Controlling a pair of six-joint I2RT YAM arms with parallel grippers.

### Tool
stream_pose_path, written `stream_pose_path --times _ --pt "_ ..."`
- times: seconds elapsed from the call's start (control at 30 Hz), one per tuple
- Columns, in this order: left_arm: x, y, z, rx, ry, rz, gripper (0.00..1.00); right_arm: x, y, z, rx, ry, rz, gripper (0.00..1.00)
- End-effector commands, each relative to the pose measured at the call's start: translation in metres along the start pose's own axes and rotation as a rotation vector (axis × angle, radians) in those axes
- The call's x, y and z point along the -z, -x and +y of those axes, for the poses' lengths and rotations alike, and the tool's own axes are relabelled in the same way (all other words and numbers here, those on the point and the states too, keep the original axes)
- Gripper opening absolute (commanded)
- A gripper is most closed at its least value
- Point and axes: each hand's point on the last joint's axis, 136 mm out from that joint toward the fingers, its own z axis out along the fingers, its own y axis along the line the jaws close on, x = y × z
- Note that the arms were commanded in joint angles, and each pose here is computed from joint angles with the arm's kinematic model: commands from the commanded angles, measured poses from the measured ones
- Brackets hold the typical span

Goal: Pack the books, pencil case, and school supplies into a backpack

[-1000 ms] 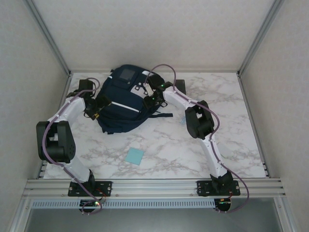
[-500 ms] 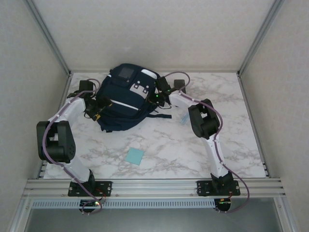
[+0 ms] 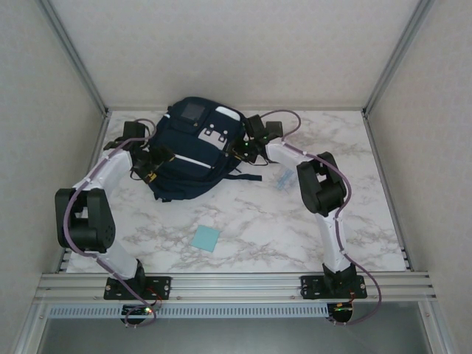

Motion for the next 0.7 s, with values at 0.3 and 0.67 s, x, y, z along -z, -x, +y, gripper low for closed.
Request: stream_pose_path --times 0.3,0.67 --pt "0.018 -0.01 -0.025 -0.066 -0.029 -0.015 0.85 0.008 0.013 0.03 0.341 -0.127 0.015 0.38" --pt "0.016 -0.016 -0.027 -0.062 -0.041 0.011 0.85 -0.023 -0.028 0.009 0.834 -0.172 0.17 0.41"
